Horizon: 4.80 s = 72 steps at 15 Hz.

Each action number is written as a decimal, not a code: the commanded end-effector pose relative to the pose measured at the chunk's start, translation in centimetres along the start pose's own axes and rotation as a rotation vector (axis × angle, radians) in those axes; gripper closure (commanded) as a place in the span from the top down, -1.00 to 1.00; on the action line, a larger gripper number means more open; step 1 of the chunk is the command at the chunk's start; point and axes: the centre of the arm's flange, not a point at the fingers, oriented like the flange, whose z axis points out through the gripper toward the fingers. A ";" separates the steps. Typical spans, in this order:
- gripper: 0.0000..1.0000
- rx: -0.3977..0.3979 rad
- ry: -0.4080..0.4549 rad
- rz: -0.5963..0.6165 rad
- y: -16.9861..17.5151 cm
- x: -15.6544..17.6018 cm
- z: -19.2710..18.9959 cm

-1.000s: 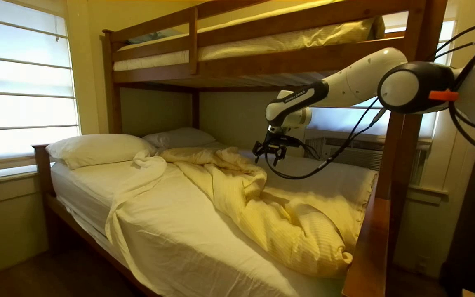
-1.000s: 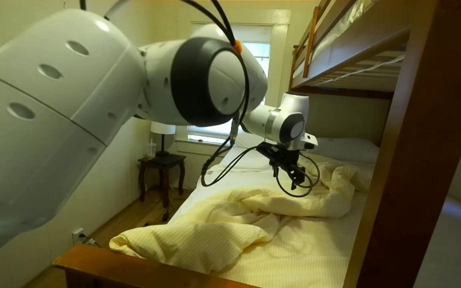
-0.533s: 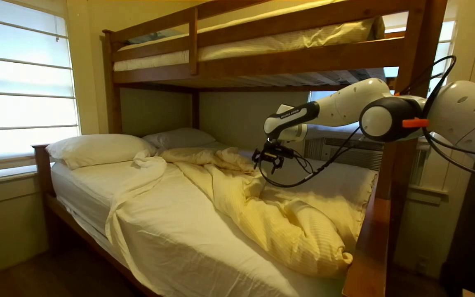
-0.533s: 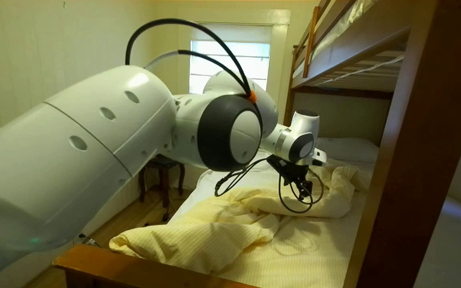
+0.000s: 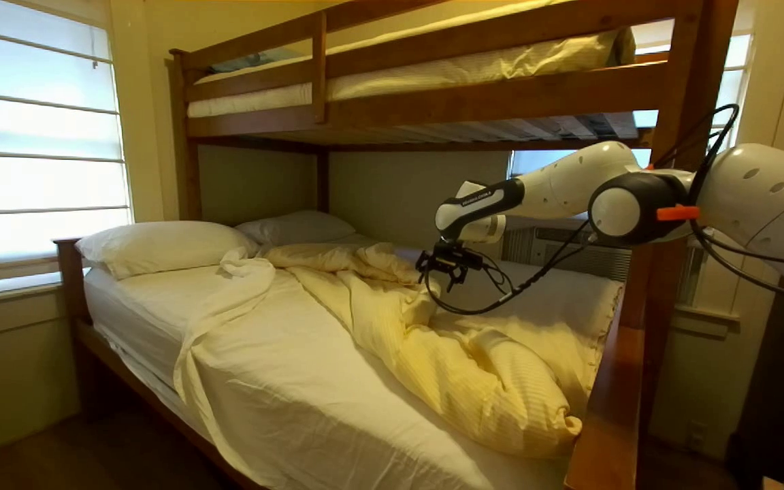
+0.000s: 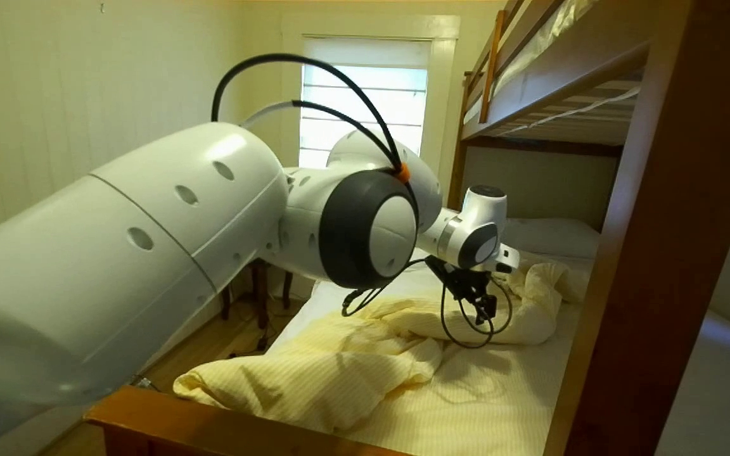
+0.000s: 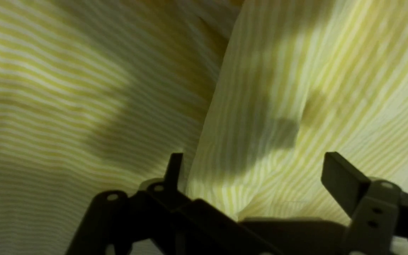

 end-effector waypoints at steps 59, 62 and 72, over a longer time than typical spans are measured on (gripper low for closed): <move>-0.97 0.462 0.144 -1.336 -43.5 -33.7 -7.9; -0.26 0.471 0.142 -1.424 -44.0 -34.7 -7.6; 1.00 0.660 -0.199 -1.723 -50.5 -44.5 -15.6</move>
